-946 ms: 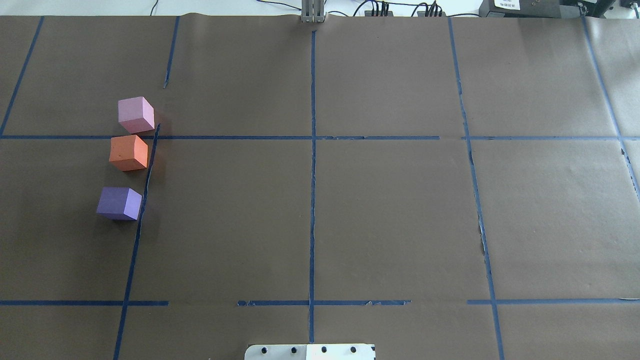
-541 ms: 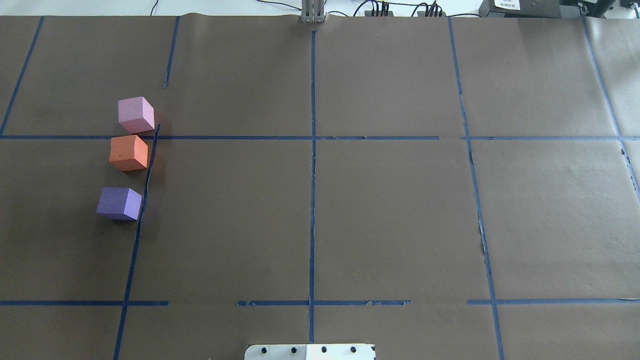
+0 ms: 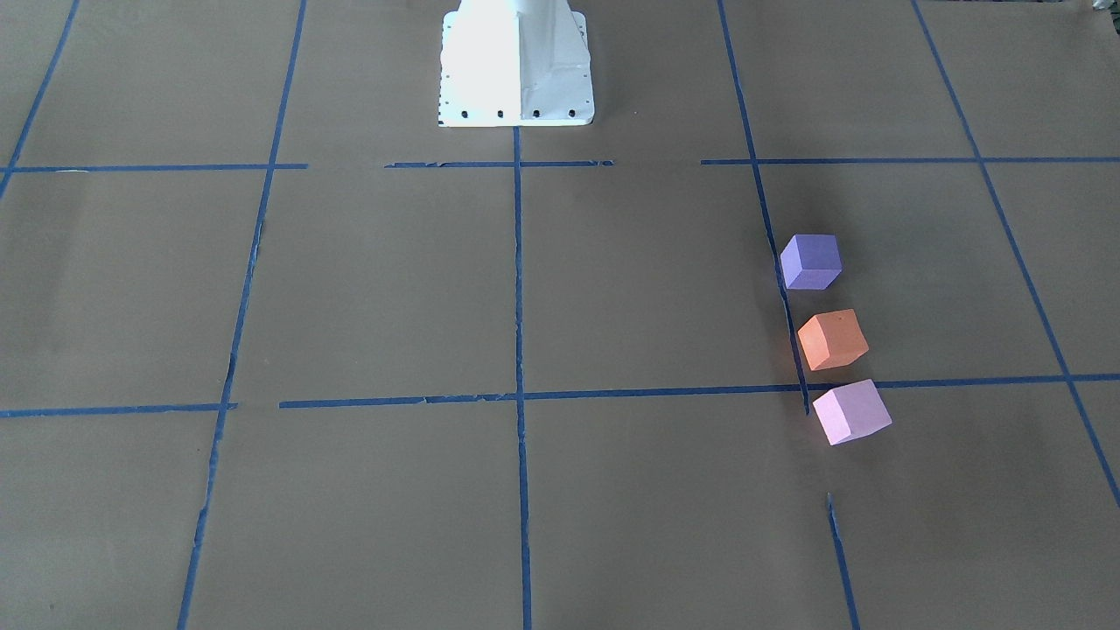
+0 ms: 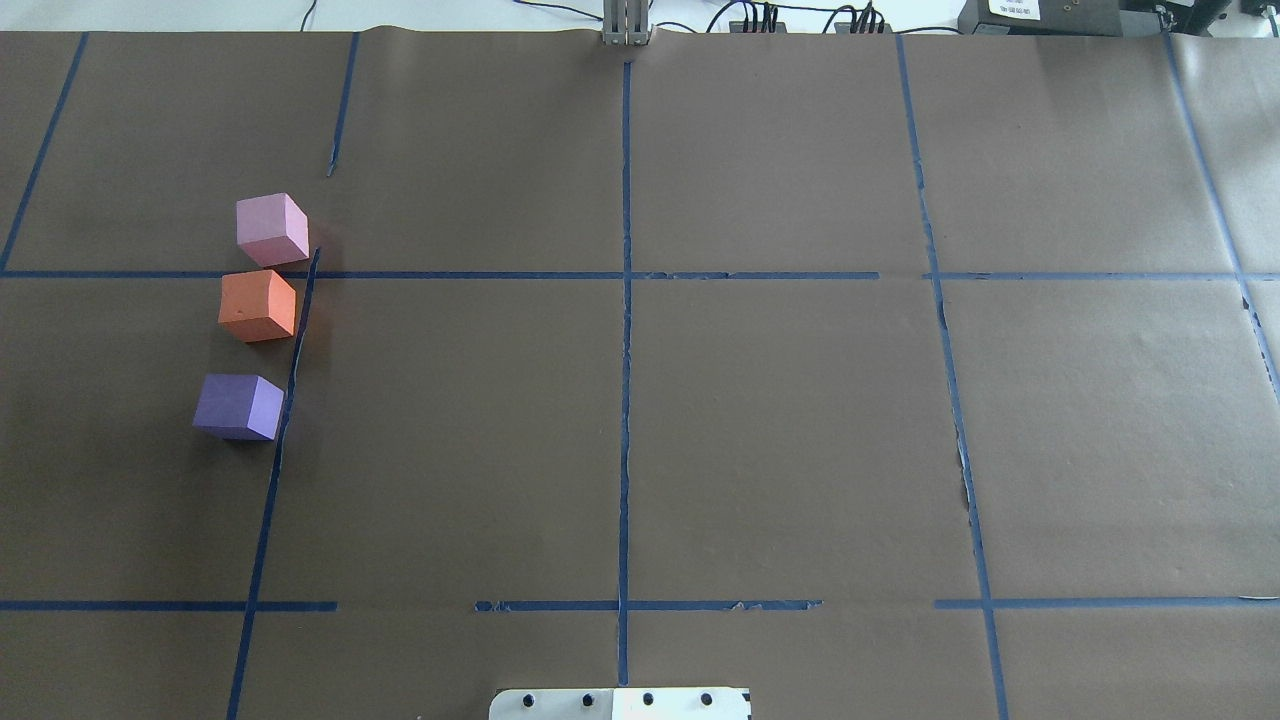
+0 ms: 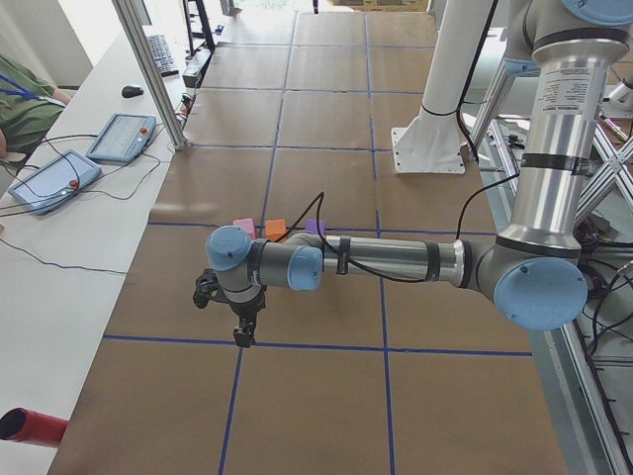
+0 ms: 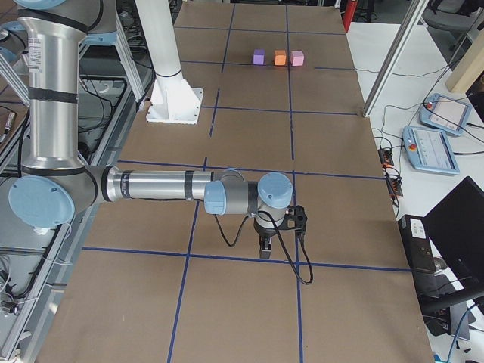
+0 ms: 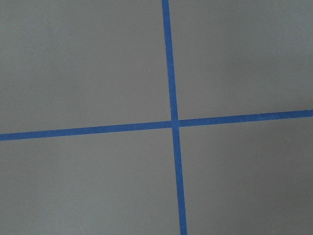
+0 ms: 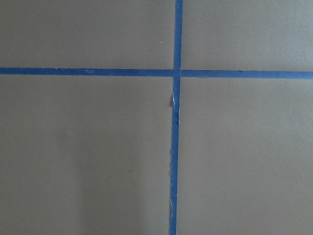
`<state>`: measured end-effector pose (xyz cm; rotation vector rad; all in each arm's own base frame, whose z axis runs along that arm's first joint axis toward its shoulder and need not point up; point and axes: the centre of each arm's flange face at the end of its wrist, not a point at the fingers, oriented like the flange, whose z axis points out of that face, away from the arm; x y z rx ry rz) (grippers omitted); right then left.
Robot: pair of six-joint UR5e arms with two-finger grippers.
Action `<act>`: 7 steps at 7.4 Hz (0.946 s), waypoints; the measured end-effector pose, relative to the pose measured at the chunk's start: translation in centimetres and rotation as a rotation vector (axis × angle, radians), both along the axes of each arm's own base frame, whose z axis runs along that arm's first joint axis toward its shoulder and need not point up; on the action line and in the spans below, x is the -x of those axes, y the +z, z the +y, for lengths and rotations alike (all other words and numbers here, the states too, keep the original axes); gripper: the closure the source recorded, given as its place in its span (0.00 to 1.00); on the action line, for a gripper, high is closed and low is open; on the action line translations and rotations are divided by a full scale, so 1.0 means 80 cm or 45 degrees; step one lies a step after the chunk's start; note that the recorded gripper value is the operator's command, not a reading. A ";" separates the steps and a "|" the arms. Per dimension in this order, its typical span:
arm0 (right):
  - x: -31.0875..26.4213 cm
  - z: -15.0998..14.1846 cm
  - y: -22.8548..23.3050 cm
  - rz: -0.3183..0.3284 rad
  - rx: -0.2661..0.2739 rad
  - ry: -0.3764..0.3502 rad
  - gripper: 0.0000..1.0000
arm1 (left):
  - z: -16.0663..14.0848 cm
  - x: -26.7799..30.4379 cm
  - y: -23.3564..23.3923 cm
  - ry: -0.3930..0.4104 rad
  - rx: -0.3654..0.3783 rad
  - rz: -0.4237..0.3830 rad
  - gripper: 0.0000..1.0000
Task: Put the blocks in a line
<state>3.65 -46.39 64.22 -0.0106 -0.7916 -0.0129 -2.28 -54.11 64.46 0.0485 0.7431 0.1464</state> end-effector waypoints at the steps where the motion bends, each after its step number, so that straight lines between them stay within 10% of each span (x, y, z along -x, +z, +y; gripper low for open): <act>1: 0.000 0.000 0.000 0.000 0.000 0.000 0.00 | 0.000 0.000 0.004 0.015 -0.003 0.000 0.00; 7: 0.000 0.000 0.000 0.000 0.000 0.000 0.00 | 0.006 0.035 0.003 -0.052 0.017 0.032 0.00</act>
